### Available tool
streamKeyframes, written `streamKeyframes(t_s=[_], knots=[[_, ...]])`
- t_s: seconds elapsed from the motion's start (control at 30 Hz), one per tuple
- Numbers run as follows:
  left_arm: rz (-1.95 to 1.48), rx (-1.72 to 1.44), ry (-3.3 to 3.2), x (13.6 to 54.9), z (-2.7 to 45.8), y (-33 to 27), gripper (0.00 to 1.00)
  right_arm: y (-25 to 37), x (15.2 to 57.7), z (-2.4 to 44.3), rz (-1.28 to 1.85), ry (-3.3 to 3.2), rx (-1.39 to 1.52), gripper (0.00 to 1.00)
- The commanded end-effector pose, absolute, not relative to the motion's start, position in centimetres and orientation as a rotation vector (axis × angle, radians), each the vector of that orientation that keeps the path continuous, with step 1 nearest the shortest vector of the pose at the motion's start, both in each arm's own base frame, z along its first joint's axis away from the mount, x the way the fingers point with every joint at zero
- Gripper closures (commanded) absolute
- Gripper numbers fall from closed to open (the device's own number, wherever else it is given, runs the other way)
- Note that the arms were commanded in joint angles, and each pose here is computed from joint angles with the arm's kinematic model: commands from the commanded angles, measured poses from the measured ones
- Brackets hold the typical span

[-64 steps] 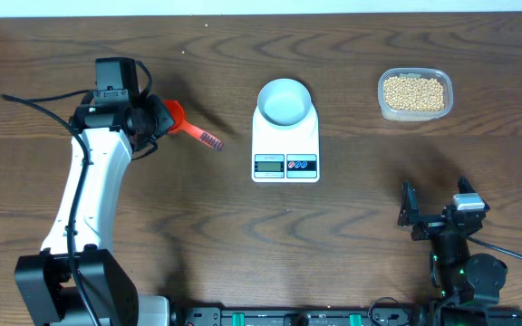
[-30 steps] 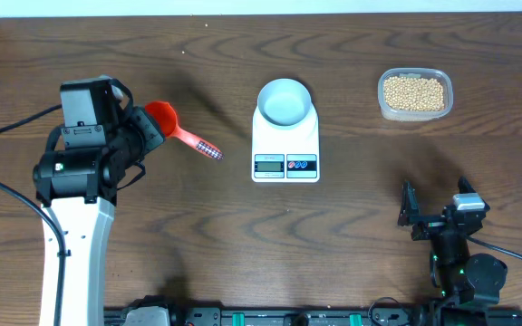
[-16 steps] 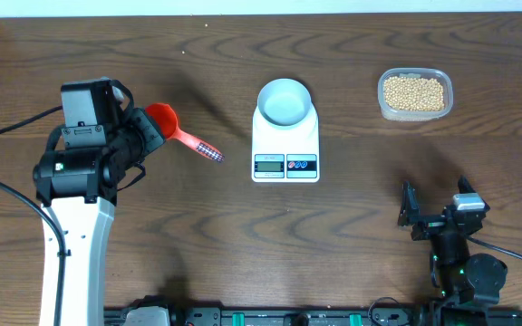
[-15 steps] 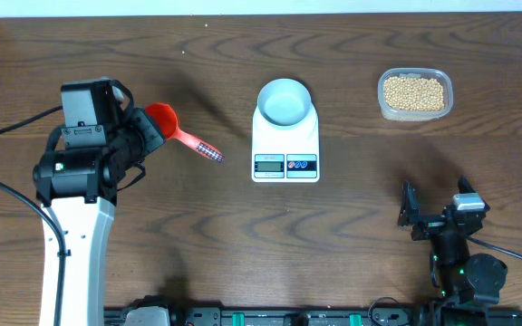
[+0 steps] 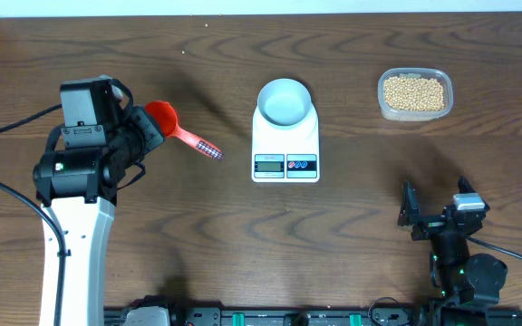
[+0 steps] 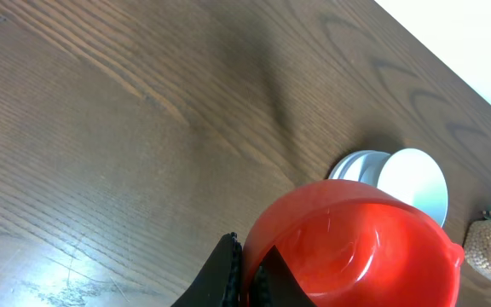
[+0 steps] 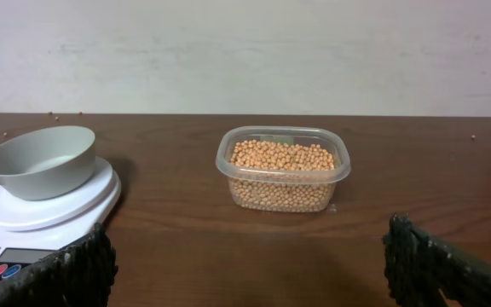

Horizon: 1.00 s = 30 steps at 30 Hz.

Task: Scoop item into bowl and weigh 50g on scale
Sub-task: 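Lift the red scoop with the left gripper, then carry the red scoop rightward toward the scale with the left gripper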

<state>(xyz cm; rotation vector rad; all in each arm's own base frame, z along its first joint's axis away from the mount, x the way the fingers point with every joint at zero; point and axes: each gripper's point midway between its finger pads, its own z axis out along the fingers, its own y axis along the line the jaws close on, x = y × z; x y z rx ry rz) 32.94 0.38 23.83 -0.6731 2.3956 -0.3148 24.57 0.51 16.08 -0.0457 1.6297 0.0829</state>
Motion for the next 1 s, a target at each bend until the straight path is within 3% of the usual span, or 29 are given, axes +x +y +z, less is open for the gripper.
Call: streamKeyframes(t_s=[0.0, 0.73, 0.97], knots=[[-0.320, -0.684, 2.386, 33.1, 24.2, 0.3, 0.93, 0.6, 24.5, 16.1, 0.075, 1.629, -0.057, 0.01], [-0.351, -0.616, 2.414, 34.4, 23.4, -1.9, 0.93, 0.6, 24.5, 16.0, 0.075, 1.629, -0.057, 0.01], [-0.395, -0.726, 2.396, 35.5, 22.7, -2.2, 0.93, 0.6, 24.5, 16.0, 0.075, 1.629, -0.057, 0.01]])
